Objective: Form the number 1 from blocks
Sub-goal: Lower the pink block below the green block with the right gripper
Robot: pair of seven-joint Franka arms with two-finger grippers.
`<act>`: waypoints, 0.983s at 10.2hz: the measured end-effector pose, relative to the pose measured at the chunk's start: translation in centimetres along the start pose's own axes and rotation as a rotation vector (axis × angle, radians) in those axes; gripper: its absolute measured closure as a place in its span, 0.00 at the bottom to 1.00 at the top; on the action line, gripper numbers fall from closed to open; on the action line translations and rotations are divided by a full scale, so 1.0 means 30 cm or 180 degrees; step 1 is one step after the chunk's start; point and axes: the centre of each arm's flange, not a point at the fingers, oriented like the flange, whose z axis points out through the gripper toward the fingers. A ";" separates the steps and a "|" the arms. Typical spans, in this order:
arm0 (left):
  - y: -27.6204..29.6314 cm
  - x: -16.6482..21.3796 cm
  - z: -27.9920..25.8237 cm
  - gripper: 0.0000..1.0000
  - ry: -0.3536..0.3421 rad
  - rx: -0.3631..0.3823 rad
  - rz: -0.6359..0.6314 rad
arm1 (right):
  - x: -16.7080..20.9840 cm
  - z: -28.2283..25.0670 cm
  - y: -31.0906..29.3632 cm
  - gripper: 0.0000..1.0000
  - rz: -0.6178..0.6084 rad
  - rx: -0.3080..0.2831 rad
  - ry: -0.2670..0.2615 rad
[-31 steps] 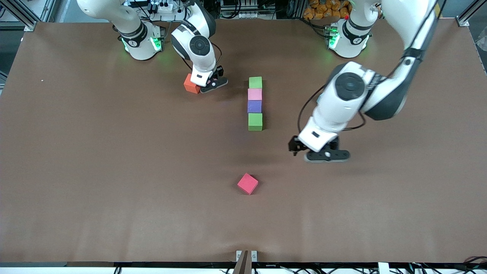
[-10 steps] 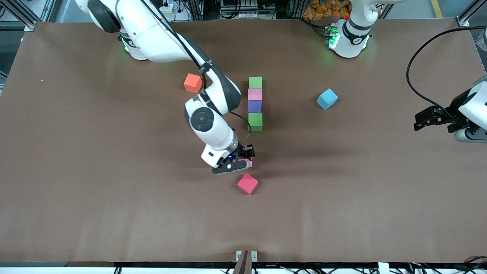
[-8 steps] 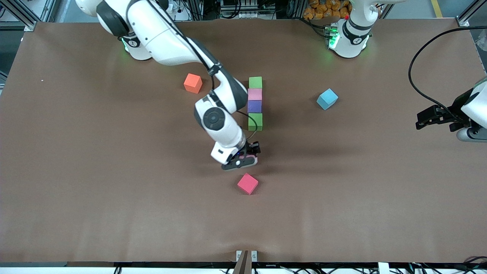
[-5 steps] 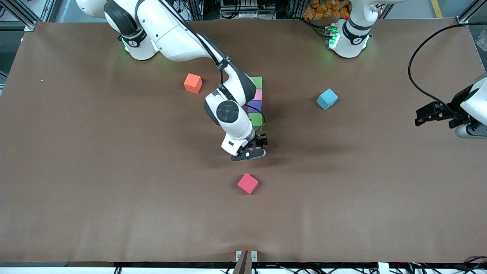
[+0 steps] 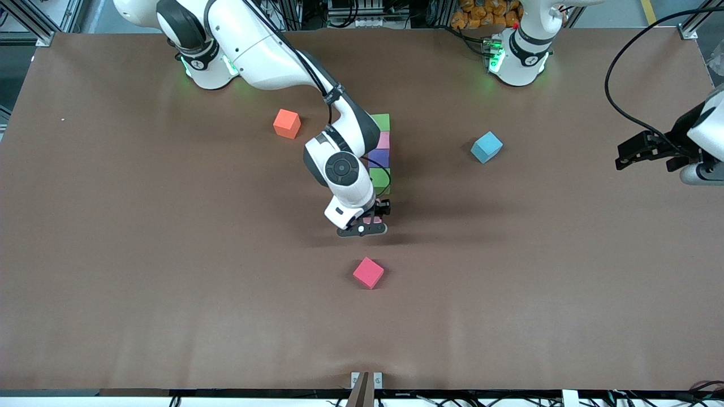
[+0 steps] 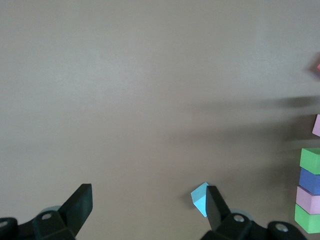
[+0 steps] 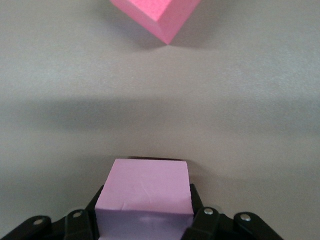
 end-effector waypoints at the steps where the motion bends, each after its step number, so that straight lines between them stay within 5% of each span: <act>1: 0.011 -0.007 -0.006 0.00 0.0008 0.0000 0.0005 | 0.001 0.001 0.003 0.35 0.0074 -0.0004 0.0001; 10: 0.054 -0.039 -0.023 0.00 0.0036 0.0085 0.0022 | -0.067 0.025 -0.050 0.35 0.0146 -0.0077 -0.0042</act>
